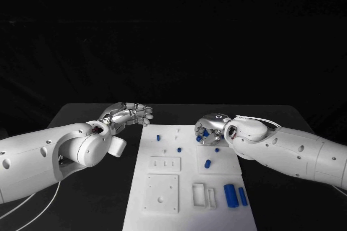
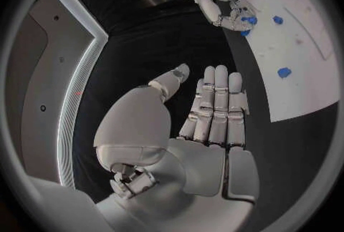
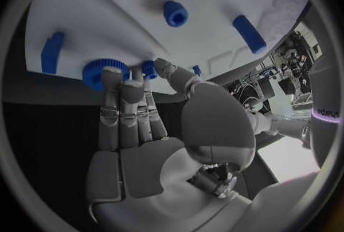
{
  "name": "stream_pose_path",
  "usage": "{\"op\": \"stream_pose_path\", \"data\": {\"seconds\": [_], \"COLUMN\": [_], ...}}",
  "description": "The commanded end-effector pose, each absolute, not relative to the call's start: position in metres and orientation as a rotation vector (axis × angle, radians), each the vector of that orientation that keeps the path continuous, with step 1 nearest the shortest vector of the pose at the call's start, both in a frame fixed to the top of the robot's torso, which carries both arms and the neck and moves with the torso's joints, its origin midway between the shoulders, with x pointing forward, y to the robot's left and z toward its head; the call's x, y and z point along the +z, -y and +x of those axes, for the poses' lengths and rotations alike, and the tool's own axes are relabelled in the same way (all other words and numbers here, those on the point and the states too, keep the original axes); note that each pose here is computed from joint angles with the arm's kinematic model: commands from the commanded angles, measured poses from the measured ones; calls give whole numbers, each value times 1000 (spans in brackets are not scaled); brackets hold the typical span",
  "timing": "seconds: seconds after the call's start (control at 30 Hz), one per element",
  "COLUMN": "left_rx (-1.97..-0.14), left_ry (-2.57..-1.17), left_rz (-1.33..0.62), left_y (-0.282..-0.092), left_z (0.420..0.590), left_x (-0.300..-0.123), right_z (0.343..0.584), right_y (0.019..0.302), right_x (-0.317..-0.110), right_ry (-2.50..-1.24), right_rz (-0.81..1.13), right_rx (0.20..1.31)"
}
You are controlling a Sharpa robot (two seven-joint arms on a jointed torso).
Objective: Assemble the parts on the task board
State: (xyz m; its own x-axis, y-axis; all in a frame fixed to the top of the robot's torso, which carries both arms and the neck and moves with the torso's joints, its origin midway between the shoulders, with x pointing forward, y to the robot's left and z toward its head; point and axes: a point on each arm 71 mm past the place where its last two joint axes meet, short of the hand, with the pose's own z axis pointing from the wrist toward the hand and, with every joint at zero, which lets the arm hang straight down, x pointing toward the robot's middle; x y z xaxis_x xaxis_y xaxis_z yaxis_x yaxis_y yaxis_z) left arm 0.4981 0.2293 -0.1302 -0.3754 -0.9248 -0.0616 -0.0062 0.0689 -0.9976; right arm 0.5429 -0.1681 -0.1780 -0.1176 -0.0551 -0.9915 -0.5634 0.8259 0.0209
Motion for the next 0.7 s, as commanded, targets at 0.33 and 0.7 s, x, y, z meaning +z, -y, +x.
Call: {"op": "stream_pose_path", "data": {"seconds": [0.33,0.7], "left_rx": [-1445,-1442], "left_ry": [-1533,-1534], "left_rz": [-944,-946], "left_y": [-226,-226], "left_z": [499,499], "left_x": [-126,-127], "right_z": [542,540], "right_y": [164,162], "right_x": [-182,-182], "right_ry": [-1682,-1669], "right_rz": [-534,-517], "right_rx": [438,439]}}
